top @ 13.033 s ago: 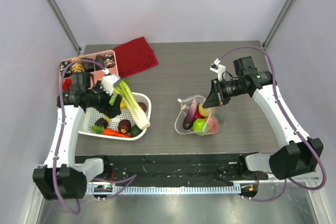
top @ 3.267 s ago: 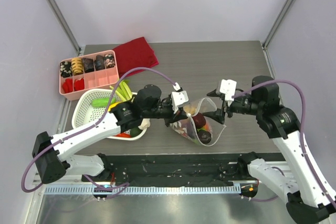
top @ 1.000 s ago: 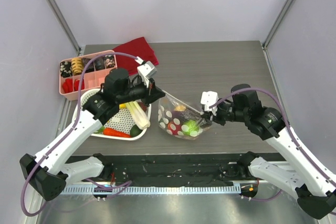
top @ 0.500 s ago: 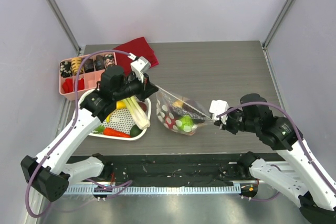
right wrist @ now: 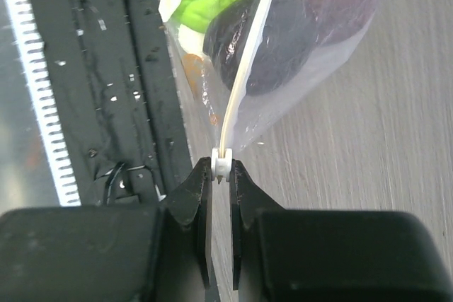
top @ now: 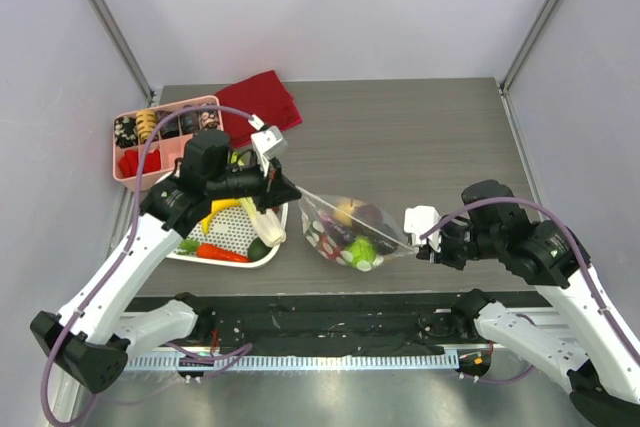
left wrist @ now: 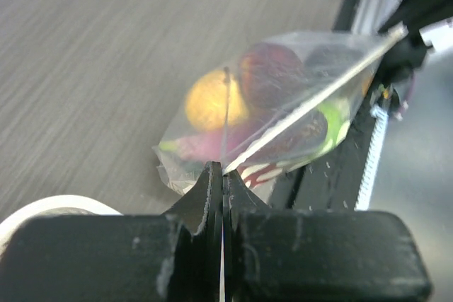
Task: Place the food in the zip-top bag and seal the zipper
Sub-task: Zip the zipper food storage bag at the center of the board, then place the zipper food storage bag at the center of the board.
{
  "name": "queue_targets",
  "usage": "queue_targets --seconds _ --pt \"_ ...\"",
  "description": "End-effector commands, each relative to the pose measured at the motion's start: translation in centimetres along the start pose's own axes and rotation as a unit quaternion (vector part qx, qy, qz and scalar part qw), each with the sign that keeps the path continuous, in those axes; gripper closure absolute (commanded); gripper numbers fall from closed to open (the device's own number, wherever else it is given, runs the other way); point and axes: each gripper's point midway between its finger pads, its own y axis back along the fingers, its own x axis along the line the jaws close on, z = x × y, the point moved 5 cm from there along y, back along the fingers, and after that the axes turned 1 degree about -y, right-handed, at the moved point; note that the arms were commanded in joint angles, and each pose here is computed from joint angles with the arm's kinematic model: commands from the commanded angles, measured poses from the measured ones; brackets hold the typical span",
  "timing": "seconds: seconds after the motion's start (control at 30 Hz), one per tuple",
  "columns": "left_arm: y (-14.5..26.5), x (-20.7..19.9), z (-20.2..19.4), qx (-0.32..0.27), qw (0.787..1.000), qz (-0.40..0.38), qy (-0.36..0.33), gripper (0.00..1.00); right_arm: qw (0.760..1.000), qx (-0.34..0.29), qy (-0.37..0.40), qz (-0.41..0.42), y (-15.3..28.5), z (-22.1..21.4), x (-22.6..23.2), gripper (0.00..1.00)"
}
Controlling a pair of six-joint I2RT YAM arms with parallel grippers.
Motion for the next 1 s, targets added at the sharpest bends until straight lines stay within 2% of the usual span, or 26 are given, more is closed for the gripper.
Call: queue_targets --seconds 0.0,0.1,0.23,0.3,0.47,0.67,0.77,0.97 --pt "2.8 -2.0 0.8 0.001 0.998 -0.031 -0.057 1.0 0.996 0.029 -0.004 0.082 1.0 -0.8 2.4 0.99" --pt "3.1 -2.1 0.8 0.024 0.998 -0.036 -0.049 1.0 0.994 0.046 -0.01 0.096 0.4 -0.9 2.1 0.99" --pt "1.3 -1.0 -0.2 0.06 0.998 -0.031 -0.014 1.0 0.992 0.084 -0.01 0.091 -1.9 -2.0 0.6 0.99" --pt "-0.5 -0.1 -0.9 0.089 0.996 -0.027 -0.003 1.0 0.99 0.109 -0.011 0.092 -3.5 -3.2 0.0 0.99" --pt "-5.2 3.5 -2.7 0.141 0.99 -0.004 0.026 1.0 0.991 0.116 -0.009 0.068 -6.3 -4.4 -2.8 0.99" --pt "-9.6 6.7 -1.6 0.12 0.991 0.024 0.057 1.0 0.988 0.128 -0.084 0.037 -6.0 -7.5 -7.6 0.99" --pt "-11.7 7.9 -0.7 0.104 0.992 0.028 0.067 1.0 0.987 0.135 -0.089 0.018 -5.5 -9.0 -9.8 0.98" --pt "-14.6 10.8 -1.9 0.13 0.984 0.069 0.096 1.0 0.988 0.127 -0.08 -0.035 -7.1 -9.4 -15.1 0.94"
